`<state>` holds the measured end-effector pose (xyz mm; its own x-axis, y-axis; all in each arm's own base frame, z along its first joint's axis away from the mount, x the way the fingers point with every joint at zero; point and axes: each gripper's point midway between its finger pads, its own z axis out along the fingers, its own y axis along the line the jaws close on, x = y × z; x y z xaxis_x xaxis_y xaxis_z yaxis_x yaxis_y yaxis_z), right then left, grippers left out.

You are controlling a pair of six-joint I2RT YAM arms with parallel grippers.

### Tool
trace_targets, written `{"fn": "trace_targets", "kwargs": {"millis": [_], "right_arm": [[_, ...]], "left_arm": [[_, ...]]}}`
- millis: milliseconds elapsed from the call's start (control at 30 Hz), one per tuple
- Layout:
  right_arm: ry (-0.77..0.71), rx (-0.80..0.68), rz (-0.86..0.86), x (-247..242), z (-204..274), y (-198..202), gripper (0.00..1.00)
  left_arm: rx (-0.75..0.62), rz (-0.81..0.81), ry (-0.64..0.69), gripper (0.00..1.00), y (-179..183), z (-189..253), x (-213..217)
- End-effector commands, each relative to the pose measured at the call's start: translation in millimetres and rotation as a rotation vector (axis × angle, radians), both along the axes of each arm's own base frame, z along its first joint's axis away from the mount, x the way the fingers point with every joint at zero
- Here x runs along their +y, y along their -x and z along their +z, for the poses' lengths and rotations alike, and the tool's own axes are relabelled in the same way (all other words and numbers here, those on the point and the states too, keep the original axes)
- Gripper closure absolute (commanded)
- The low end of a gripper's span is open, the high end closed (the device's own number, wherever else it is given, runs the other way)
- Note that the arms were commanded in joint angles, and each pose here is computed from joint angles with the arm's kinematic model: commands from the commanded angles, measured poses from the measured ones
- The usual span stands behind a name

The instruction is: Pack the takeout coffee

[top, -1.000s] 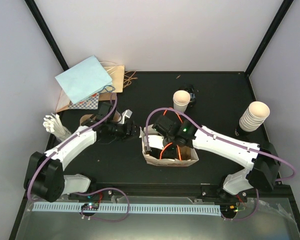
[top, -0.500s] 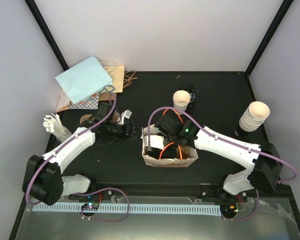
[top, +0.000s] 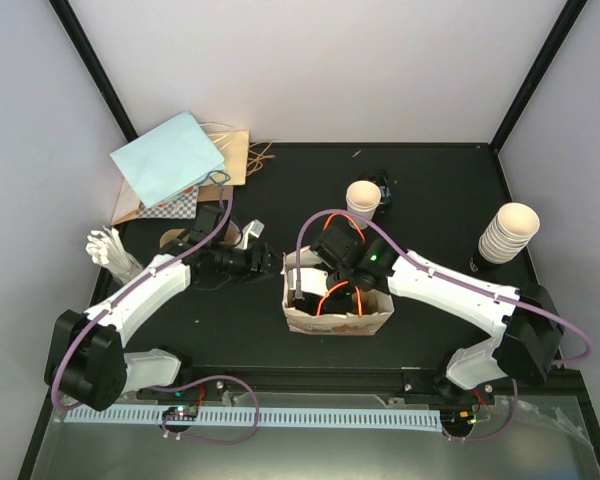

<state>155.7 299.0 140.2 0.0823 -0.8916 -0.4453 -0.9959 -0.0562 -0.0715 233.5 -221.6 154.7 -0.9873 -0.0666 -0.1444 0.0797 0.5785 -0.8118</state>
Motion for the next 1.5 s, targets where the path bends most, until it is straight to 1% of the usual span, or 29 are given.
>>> {"fn": "trace_targets", "kwargs": {"millis": [0,100,267,433,767,1000,1100,1233,1333,1467], "right_arm": [[0.220,0.207,-0.035,-35.3,-51.4,35.4,0.52],[0.236,0.182,-0.037,-37.8,-55.6,39.1,0.52],[0.210,0.100,-0.040,-34.4,-52.5,41.1,0.52],[0.226,0.034,-0.030,-34.9,-55.0,45.3,0.52],[0.205,0.058,-0.019,-37.9,-52.4,46.7,0.52],[0.240,0.096,-0.026,-41.8,-58.7,46.1,0.52],[0.218,0.065,-0.037,-38.7,-53.5,41.0,0.52],[0.188,0.010,-0.045,-34.8,-45.3,36.0,0.49],[0.202,-0.021,-0.025,-34.0,-47.2,40.4,0.49],[0.223,-0.024,-0.017,-36.7,-54.7,46.6,0.50]], "left_arm": [[-0.009,-0.013,0.015,0.34,0.2,1.9,0.1],[-0.009,-0.013,0.015,0.35,-0.2,1.7,-0.1],[-0.005,-0.013,0.013,0.35,-1.5,-0.1,-0.6],[-0.003,-0.013,0.013,0.35,-1.9,-0.6,-0.7],[-0.003,-0.008,0.009,0.35,-0.7,-0.8,0.5],[-0.003,-0.006,0.008,0.35,0.3,-0.1,1.1],[-0.004,-0.004,0.009,0.35,-0.2,0.5,1.2],[-0.004,-0.004,0.009,0.35,-0.2,0.7,1.0],[0.000,-0.003,0.008,0.35,-0.7,-0.5,0.8],[-0.001,-0.003,0.009,0.35,-1.4,0.0,0.7]]}}
